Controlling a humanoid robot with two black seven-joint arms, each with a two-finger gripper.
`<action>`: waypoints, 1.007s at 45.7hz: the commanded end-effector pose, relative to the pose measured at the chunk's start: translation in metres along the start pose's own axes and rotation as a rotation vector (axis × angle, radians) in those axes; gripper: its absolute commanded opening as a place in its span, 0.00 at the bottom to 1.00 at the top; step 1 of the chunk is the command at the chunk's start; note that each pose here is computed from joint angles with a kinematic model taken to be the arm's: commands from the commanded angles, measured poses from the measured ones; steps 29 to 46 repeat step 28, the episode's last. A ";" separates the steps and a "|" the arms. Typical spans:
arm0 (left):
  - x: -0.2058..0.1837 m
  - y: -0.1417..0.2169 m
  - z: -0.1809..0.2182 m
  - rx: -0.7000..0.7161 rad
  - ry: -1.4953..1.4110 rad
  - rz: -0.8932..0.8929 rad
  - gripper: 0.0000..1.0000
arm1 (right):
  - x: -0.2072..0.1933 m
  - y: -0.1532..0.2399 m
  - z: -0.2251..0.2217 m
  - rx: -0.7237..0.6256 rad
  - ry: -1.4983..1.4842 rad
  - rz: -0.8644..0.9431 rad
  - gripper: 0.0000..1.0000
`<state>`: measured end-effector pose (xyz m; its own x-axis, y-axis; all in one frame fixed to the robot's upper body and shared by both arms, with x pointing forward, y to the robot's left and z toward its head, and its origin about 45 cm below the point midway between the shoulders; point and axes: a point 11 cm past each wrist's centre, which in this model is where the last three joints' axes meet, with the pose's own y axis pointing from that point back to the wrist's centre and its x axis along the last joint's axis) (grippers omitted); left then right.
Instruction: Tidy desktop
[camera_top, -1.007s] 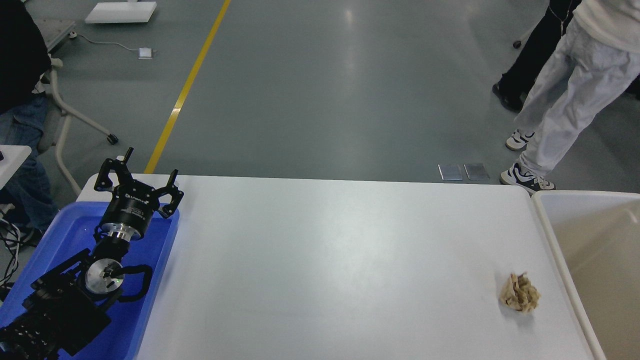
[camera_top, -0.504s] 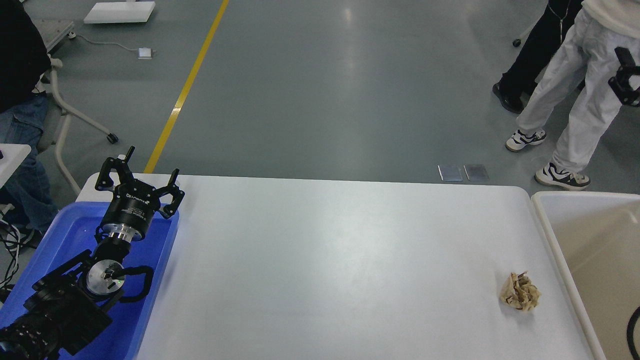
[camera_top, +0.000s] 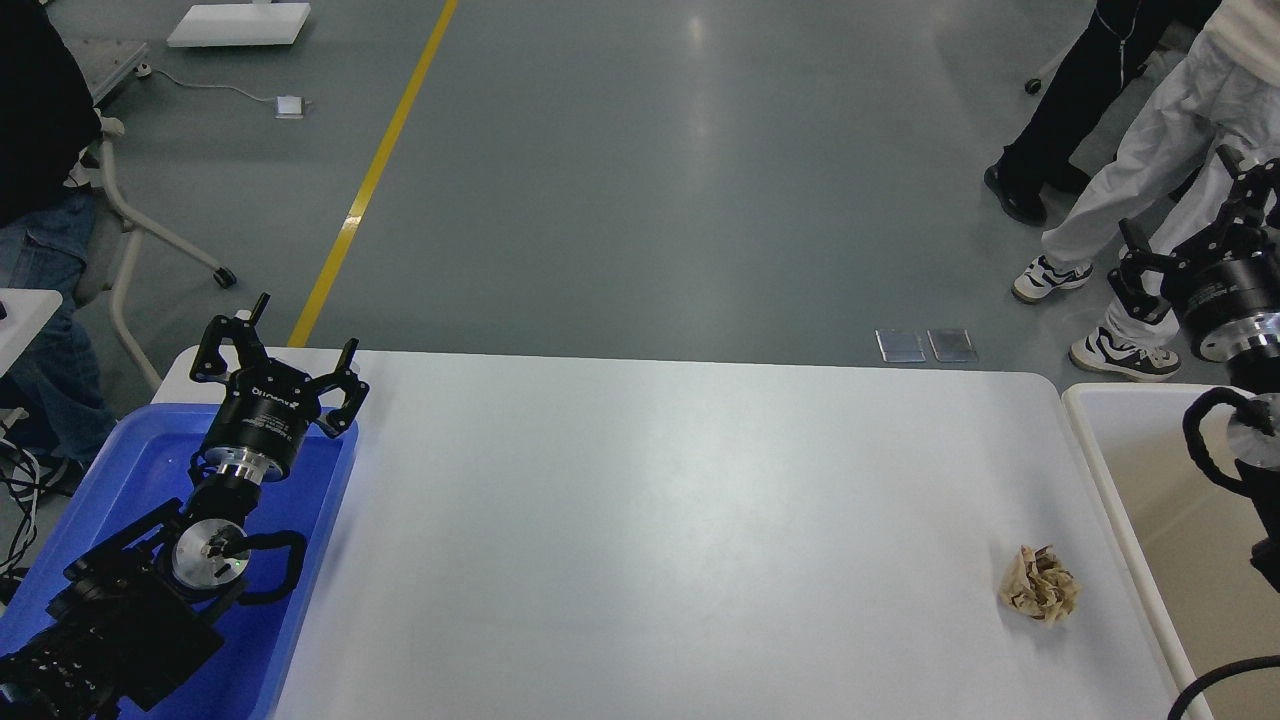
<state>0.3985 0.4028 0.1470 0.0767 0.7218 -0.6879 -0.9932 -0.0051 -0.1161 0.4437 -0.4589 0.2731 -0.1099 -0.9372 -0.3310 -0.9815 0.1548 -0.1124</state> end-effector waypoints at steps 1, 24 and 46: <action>0.000 0.000 0.000 0.000 0.000 0.000 1.00 | -0.003 0.008 0.029 -0.038 -0.043 0.014 1.00; -0.001 -0.001 0.000 -0.001 0.000 -0.002 1.00 | 0.001 0.010 0.028 -0.038 -0.040 0.022 1.00; 0.000 0.000 0.000 0.000 0.000 0.001 1.00 | 0.000 0.010 0.029 -0.039 -0.043 0.021 1.00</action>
